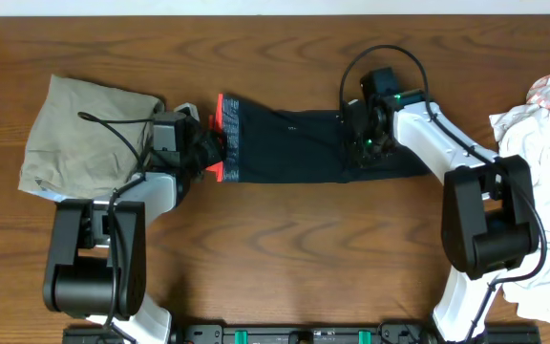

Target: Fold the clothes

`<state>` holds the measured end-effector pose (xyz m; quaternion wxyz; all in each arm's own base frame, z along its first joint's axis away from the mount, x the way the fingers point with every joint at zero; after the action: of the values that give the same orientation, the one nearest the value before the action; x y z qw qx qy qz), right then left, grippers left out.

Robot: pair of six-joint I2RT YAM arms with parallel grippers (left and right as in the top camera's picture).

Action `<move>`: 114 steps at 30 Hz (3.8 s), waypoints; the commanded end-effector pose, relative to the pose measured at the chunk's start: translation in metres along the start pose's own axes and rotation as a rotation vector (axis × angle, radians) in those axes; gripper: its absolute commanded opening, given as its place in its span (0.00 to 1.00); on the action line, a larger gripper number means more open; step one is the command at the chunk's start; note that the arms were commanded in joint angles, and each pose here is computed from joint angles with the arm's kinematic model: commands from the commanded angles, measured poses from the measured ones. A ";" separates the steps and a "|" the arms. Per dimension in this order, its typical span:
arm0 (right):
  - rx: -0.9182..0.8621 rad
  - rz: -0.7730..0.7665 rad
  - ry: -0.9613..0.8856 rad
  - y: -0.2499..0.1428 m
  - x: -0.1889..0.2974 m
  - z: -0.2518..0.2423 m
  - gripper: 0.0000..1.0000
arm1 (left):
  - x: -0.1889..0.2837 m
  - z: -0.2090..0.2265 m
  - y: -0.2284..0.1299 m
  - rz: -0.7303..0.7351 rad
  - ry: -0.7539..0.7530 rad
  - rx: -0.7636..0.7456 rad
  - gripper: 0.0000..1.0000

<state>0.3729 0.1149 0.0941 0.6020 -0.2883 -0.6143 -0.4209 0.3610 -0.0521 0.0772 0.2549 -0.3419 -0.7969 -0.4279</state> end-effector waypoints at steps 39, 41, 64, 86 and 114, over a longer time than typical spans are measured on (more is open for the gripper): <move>-0.061 -0.006 -0.153 0.011 0.013 0.025 0.52 | -0.001 -0.001 0.002 0.023 -0.003 -0.013 0.45; -0.067 -0.003 -0.160 0.010 0.013 0.024 0.48 | -0.001 0.000 0.001 0.026 -0.002 -0.012 0.45; -0.091 0.015 -0.144 0.002 0.004 0.027 0.50 | -0.001 0.003 -0.005 0.062 0.017 0.001 0.45; -0.038 -0.087 -0.167 0.035 0.029 0.051 0.01 | -0.001 0.004 -0.006 0.071 0.022 0.004 0.45; -0.030 -0.035 -0.282 0.028 0.045 0.040 0.43 | -0.001 0.004 -0.007 0.076 0.024 0.006 0.53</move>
<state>0.3599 0.1636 0.1208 0.5333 -0.3513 -0.6690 -0.3803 0.3538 -0.0521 0.0715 0.2846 -0.3612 -0.7830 -0.4189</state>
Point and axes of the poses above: each gripper's point midway between its finger pads, its own x axis back along the fingers, its own z axis along the line the jaws close on, y = z × x, the point moved 8 cm from there along x, back along the fingers, and after that the axes turned 1 degree about -x, right-handed, at the moved point
